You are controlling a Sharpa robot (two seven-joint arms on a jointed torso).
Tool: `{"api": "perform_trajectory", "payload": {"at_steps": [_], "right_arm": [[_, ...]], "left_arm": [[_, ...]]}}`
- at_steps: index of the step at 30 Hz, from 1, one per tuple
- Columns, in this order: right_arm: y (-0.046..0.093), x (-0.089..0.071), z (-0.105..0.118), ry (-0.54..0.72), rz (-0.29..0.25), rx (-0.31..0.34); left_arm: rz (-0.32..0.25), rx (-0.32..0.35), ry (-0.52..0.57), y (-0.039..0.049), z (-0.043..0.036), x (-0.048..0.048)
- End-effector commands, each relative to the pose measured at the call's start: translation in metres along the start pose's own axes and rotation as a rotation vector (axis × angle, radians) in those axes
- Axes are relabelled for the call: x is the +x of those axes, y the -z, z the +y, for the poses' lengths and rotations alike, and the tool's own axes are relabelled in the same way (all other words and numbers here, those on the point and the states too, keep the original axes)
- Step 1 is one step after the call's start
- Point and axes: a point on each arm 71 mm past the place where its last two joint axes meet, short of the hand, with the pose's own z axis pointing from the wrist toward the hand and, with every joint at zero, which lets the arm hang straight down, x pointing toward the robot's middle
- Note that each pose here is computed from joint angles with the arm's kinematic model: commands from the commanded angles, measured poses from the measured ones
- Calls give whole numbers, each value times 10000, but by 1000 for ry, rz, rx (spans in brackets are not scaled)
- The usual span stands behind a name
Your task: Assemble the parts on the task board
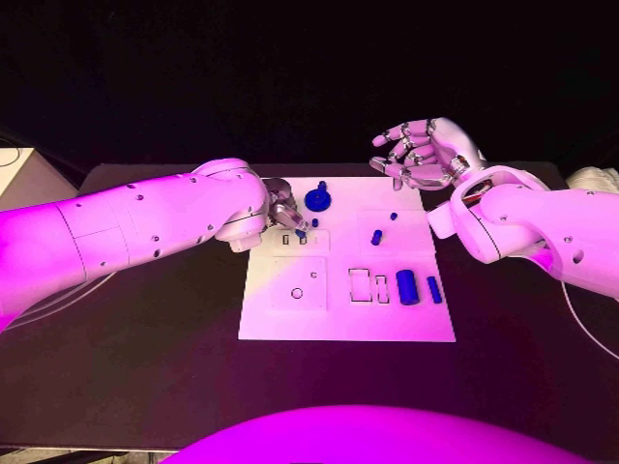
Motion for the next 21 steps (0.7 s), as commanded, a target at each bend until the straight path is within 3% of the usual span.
{"api": "perform_trajectory", "payload": {"at_steps": [1,21], "right_arm": [[3,11,6,-3,13,-9],[3,15,8,-4,15,-9]], "left_arm": [[3,10,-15,8,-12,25],[16,3,-16,-20,22,88]]}}
